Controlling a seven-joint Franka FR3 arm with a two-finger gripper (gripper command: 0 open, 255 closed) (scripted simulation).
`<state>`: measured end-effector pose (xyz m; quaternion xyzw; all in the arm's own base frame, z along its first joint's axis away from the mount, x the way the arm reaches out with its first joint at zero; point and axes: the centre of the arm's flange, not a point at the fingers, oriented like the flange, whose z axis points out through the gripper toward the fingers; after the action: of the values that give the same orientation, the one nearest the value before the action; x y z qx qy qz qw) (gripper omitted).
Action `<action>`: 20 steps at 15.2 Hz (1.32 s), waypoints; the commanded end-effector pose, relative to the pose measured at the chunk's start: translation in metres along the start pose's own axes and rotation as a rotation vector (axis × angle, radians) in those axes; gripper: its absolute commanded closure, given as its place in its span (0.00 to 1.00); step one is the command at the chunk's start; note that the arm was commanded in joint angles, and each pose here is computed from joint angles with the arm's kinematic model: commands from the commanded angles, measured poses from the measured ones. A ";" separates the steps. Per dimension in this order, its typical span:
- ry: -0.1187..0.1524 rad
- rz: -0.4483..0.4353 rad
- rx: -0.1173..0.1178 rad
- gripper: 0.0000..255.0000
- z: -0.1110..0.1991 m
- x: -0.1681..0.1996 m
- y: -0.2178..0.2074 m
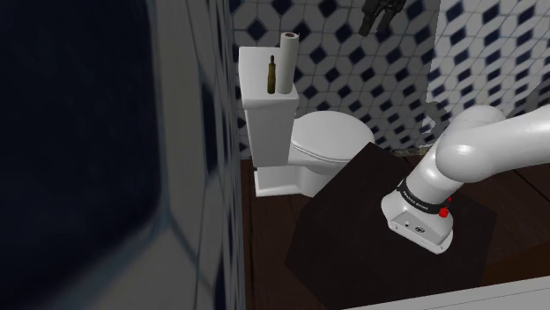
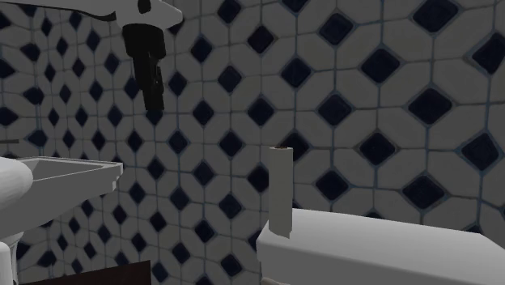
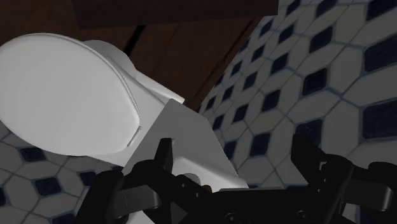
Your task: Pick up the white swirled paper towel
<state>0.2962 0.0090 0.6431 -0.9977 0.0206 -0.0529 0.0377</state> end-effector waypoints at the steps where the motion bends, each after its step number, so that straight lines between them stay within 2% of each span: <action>1: 0.000 0.000 0.000 0.00 0.000 0.000 0.000; 11: -0.023 -0.231 -0.038 0.00 0.044 0.124 0.024; 20: -0.043 -0.440 -0.072 0.00 0.085 0.236 0.022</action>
<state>0.5243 -0.0165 0.5868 -0.9821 -0.1840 -0.0385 -0.0070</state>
